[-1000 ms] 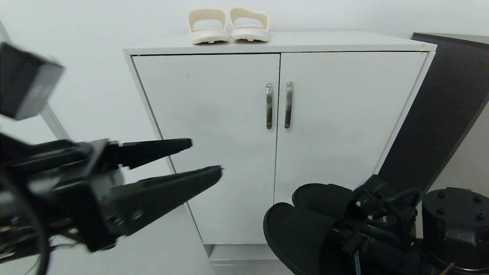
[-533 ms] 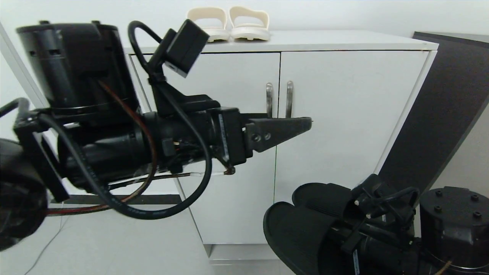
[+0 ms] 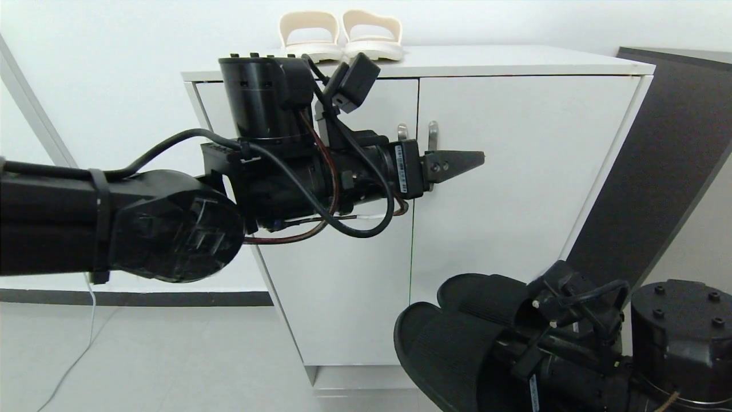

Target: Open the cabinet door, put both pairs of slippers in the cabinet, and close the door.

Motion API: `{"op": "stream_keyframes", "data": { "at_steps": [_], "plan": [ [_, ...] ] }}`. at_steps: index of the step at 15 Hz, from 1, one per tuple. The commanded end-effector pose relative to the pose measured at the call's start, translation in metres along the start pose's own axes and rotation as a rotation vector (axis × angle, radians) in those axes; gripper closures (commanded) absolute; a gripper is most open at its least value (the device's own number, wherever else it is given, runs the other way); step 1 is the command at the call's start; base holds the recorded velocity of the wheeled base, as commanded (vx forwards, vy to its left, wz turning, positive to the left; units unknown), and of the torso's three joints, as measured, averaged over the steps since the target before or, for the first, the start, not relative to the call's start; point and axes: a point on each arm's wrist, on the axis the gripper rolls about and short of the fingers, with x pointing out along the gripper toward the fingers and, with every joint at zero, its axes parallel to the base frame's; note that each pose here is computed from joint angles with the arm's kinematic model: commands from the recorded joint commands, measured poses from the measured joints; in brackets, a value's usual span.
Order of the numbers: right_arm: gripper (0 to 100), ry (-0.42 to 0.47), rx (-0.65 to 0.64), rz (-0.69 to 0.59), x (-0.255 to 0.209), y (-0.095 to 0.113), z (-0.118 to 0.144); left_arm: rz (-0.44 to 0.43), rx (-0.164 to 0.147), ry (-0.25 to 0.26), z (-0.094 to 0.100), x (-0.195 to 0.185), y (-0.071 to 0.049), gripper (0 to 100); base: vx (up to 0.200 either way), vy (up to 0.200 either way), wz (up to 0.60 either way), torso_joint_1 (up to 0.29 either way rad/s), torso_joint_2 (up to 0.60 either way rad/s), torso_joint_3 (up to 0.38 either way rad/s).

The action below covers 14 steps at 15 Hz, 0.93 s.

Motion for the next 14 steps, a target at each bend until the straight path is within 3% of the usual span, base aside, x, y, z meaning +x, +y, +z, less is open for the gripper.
{"op": "stream_keyframes", "data": {
  "at_steps": [1, 5, 11, 12, 14],
  "plan": [
    [100, -0.006, 0.001, 0.001, 0.000, 0.000, 0.001, 0.036, -0.006, 0.005, -0.005, 0.012, 0.011, 0, 0.000, 0.000, 0.00, 0.000, 0.00, 0.000],
    [100, -0.006, 0.001, 0.001, -0.001, 0.000, 0.001, 0.098, 0.002, -0.023, -0.006, 0.031, 0.022, 0, 0.000, 0.000, 0.00, 0.000, 0.00, 0.000],
    [100, -0.015, 0.004, 0.002, -0.004, 0.000, 0.002, 0.136, -0.003, -0.019, -0.015, 0.047, 0.037, 0, 0.000, 0.000, 0.00, 0.000, 0.00, 0.000],
    [100, -0.015, 0.004, 0.002, -0.004, 0.000, 0.002, 0.135, -0.002, -0.020, -0.015, 0.048, 0.037, 100, 0.000, 0.000, 0.00, 0.000, 0.00, 0.000],
    [100, -0.012, 0.001, 0.003, -0.005, 0.000, 0.002, 0.136, -0.002, -0.025, -0.014, 0.044, 0.035, 100, 0.000, 0.000, 0.00, 0.000, 0.00, 0.000]
  ]
}}
